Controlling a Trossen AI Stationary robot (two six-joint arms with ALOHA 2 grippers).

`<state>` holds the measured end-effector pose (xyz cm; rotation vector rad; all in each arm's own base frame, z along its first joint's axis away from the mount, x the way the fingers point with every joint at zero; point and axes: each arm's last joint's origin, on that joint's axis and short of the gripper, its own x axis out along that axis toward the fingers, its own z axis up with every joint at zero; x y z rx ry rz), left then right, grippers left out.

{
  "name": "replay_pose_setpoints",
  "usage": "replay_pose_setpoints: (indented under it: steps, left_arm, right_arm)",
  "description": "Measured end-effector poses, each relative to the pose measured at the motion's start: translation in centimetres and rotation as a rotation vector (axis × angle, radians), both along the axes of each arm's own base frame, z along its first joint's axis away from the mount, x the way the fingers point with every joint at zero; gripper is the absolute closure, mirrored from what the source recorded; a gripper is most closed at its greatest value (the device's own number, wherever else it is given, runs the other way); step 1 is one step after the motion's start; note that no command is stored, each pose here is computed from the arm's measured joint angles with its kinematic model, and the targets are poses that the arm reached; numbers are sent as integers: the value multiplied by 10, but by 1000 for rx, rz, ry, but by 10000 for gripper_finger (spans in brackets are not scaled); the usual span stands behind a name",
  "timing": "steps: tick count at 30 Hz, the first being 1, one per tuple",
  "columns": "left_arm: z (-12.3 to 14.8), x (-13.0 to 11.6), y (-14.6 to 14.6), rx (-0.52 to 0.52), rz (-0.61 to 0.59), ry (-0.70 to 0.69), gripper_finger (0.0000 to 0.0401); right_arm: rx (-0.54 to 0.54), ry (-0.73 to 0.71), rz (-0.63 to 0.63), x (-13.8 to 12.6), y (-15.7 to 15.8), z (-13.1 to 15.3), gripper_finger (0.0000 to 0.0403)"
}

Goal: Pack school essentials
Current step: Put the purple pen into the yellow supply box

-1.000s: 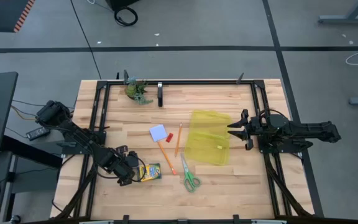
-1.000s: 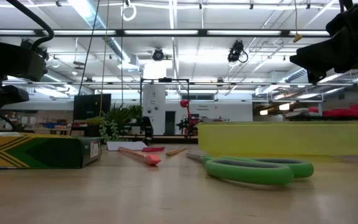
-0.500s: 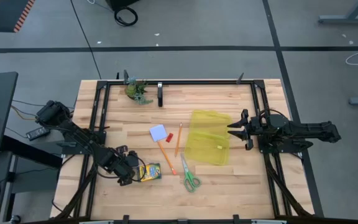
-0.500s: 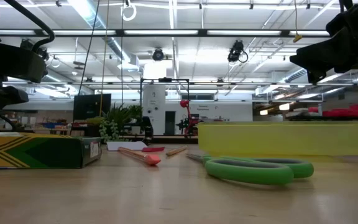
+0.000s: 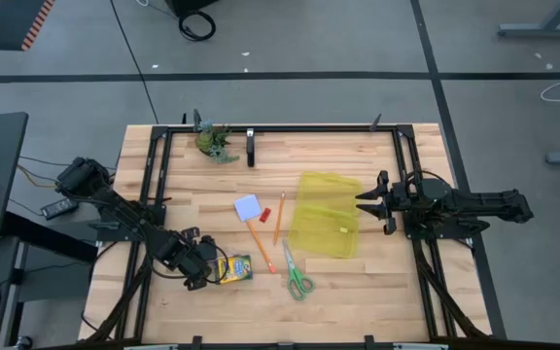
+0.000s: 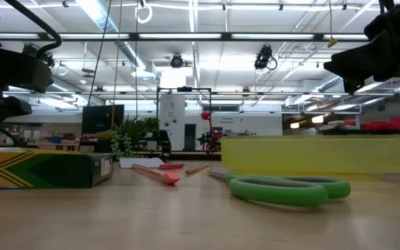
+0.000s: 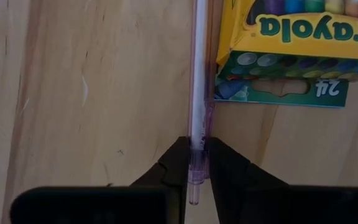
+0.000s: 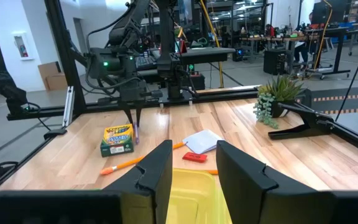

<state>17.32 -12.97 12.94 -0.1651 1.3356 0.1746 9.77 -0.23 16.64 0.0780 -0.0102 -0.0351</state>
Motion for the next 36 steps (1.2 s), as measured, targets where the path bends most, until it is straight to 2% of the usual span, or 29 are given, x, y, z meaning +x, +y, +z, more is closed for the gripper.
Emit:
replay_pose_setpoints:
  steps: [36]
  left_arm:
    - [0,0,0,6,-34,4,348]
  right_arm:
    - [0,0,0,0,0,0,272]
